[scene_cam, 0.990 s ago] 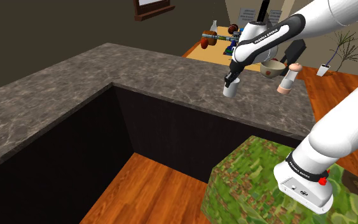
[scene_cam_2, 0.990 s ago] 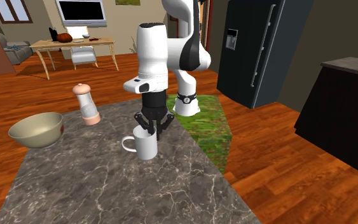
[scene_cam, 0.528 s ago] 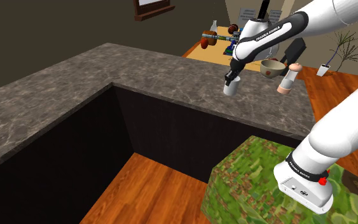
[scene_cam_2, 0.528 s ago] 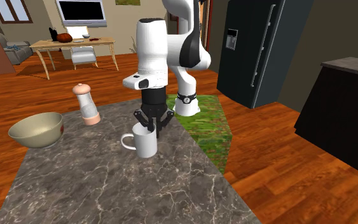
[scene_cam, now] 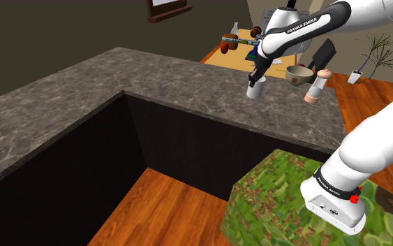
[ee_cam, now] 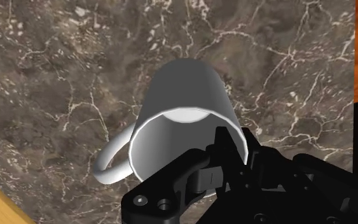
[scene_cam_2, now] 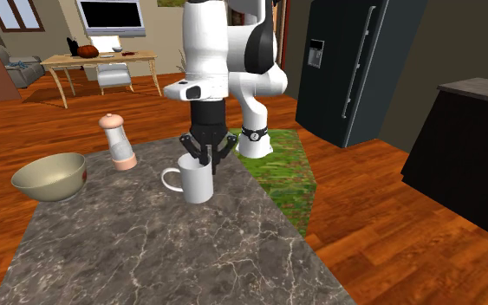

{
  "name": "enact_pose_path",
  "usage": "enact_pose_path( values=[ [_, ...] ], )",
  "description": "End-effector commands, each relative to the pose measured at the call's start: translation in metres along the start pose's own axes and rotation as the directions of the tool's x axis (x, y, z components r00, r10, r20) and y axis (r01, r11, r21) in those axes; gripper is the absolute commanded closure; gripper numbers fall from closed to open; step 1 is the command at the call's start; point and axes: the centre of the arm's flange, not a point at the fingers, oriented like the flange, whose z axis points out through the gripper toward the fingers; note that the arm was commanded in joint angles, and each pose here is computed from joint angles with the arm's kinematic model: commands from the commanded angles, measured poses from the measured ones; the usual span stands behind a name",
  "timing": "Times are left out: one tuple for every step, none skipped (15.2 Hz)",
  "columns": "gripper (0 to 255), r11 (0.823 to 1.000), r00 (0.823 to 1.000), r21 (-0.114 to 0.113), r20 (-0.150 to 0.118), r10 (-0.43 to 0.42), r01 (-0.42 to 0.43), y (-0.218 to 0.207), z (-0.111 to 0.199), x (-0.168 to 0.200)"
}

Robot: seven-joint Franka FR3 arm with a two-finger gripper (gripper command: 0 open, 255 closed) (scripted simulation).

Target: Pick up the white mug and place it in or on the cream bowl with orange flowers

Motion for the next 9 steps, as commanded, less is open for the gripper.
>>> enact_pose_path(
  values=[
    [255, 1.0, 1.0, 0.0, 0.0, 0.0, 0.0, 0.001, -0.01, 0.002],
    [255, 1.0, 1.0, 0.0, 0.0, 0.0, 0.0, 0.001, -0.015, 0.003],
    [255, 1.0, 1.0, 0.0, 0.0, 0.0, 0.0, 0.001, -0.02, 0.004],
    [255, 1.0, 1.0, 0.0, 0.0, 0.0, 0.0, 0.001, -0.025, 0.005],
    [255, 1.0, 1.0, 0.0, 0.0, 0.0, 0.0, 0.001, -0.031, 0.006],
    [255, 1.0, 1.0, 0.0, 0.0, 0.0, 0.0, 0.001, -0.036, 0.007],
    [255, 1.0, 1.0, 0.0, 0.0, 0.0, 0.0, 0.002, -0.041, 0.008],
    [255, 1.0, 1.0, 0.0, 0.0, 0.0, 0.0, 0.002, -0.046, 0.009],
    [255, 1.0, 1.0, 0.0, 0.0, 0.0, 0.0, 0.002, -0.051, 0.01]
  ],
)
